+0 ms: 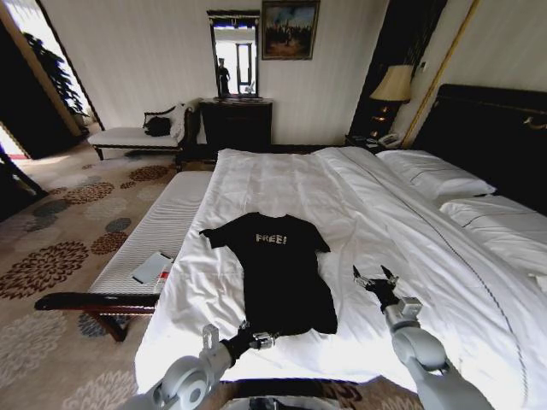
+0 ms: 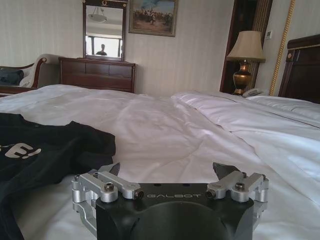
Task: Fold the clothes on the bed.
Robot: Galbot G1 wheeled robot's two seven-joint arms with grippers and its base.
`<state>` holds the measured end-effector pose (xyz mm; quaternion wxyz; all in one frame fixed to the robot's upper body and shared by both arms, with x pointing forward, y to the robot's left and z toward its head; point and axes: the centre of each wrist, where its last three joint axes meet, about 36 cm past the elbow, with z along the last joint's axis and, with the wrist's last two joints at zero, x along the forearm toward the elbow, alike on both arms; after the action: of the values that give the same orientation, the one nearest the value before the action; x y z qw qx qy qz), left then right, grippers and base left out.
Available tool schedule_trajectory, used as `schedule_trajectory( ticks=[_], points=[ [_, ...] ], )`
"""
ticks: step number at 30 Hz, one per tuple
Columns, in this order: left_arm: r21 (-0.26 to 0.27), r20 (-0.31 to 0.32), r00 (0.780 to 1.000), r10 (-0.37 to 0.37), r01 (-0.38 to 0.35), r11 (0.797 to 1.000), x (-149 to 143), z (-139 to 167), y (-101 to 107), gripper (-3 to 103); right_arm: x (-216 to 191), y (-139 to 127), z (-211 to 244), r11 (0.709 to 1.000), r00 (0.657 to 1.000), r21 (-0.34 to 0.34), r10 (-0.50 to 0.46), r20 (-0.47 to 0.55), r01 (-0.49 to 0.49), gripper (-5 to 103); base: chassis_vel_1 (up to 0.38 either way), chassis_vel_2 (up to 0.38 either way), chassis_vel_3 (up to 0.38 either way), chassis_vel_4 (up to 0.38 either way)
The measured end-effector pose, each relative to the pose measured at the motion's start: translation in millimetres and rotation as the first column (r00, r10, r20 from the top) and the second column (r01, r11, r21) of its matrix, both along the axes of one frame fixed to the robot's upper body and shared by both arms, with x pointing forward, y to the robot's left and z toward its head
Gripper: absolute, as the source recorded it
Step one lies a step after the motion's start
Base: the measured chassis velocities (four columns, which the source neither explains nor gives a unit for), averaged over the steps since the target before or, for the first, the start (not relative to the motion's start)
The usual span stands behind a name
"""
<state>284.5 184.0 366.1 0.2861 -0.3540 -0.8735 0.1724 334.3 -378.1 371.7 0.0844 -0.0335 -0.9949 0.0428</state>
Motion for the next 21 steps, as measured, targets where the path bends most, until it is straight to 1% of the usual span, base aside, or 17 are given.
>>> schedule_trajectory(
  ticks=[8, 13, 19, 21],
  points=[
    [-0.025, -0.005, 1.000, -0.013, 0.013, 1.000, 14, -7, -12, 88, 3, -3, 0, 1.000, 1.000, -0.004, -0.002, -0.001, 0.002, 100, 0.000, 0.000, 0.000, 0.000],
    [-0.028, -0.031, 0.999, -0.024, 0.023, 0.999, 11, -14, -17, 85, 4, -4, 0, 1.000, 1.000, -0.003, -0.003, -0.001, 0.003, 100, 0.000, 0.000, 0.000, 0.000],
    [-0.028, -0.038, 0.999, -0.026, 0.025, 0.999, 12, -18, -21, 82, 5, -5, 1, 1.000, 1.000, -0.003, -0.005, 0.001, 0.005, 100, 0.000, 0.000, 0.000, 0.000],
    [-0.036, -0.042, 0.999, -0.022, 0.021, 0.999, 16, -19, -23, 74, 5, -5, 1, 1.000, 1.000, -0.002, -0.006, 0.001, 0.006, 100, 0.000, 0.000, 0.000, 0.000]
  ],
)
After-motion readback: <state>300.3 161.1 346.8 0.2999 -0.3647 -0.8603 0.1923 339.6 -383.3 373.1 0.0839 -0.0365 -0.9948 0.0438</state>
